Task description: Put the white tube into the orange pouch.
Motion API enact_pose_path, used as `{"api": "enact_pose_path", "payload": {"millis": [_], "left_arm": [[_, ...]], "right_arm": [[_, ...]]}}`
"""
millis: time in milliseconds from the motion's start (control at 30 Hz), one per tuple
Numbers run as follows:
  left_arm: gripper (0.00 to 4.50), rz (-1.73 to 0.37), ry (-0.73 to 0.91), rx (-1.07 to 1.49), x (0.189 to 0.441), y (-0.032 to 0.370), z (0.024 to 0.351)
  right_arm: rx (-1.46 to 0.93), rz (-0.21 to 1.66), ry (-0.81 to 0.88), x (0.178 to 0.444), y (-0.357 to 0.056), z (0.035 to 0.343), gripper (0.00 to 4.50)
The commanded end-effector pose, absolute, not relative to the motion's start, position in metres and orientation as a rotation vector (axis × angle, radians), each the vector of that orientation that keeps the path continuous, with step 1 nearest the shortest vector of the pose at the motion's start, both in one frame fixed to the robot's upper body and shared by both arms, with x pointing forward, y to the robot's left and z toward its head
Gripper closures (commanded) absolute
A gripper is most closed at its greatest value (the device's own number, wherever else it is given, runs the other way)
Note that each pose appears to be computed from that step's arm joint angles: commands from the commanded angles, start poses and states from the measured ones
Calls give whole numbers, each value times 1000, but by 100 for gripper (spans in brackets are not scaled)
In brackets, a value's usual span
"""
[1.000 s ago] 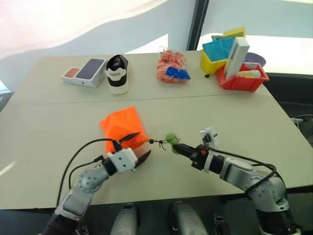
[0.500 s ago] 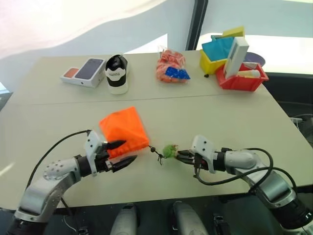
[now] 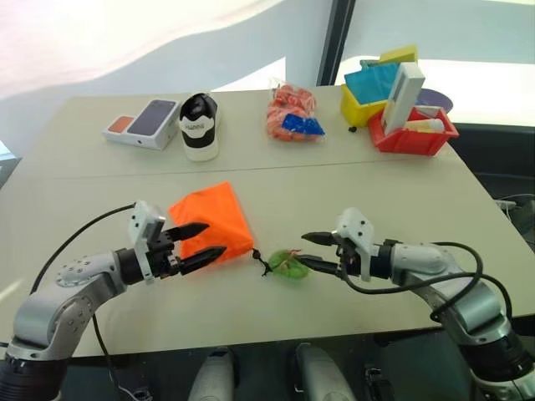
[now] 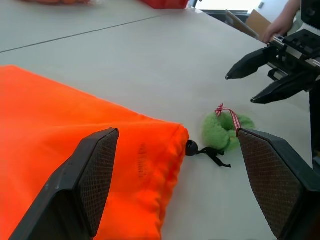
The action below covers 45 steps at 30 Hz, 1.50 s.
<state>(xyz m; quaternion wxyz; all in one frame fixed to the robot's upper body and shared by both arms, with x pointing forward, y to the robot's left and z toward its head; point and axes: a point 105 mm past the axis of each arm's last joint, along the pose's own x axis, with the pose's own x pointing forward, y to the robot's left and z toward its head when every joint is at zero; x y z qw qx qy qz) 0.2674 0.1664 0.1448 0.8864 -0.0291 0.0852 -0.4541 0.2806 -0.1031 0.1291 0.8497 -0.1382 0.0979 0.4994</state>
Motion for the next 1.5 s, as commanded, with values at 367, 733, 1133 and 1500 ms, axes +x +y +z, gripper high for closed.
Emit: {"api": "enact_pose_path", "payload": {"millis": [367,733,1133,1500], "left_arm": [[48,-908,96,0,282,168,157],[48,-938,73,33,292,167,165],[48,-1247,127,28,306,126,171],[48,-1665,382,223,319,106,151]], "right_arm": [[-429,1068,295,295,-82,95,260],[-476,1057,116,290,-105,140,444],[-484,1076,54,283,-108,155,444],[-523,1139,28,277,-96,159,444]]}}
